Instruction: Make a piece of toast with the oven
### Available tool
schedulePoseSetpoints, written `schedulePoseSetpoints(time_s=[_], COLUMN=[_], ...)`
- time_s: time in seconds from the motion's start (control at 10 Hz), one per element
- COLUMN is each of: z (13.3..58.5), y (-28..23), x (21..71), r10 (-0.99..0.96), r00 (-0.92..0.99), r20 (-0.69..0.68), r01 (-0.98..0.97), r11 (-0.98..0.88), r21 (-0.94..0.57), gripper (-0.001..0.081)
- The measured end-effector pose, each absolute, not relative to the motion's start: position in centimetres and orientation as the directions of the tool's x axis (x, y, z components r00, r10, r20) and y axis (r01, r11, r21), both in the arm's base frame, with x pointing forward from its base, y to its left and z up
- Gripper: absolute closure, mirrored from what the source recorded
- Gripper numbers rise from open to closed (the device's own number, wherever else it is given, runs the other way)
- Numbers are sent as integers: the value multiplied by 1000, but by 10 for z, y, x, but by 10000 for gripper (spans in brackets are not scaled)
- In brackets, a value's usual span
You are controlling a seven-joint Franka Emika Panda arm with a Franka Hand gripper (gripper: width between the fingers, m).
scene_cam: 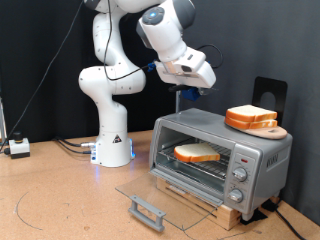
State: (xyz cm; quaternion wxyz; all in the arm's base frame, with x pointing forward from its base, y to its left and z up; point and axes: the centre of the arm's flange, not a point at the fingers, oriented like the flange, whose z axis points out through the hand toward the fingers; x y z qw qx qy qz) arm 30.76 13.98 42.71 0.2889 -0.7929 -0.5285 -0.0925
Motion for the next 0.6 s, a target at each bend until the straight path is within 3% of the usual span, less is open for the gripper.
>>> schedulePoseSetpoints(time_s=[0.2, 0.6], z=[409, 386], y=[164, 161], x=[300, 296], r10=[790, 770], r00=[442, 481], r20=[425, 419], r01=[884, 867], r11=[-304, -349], r21=[-354, -355], gripper=[346, 346])
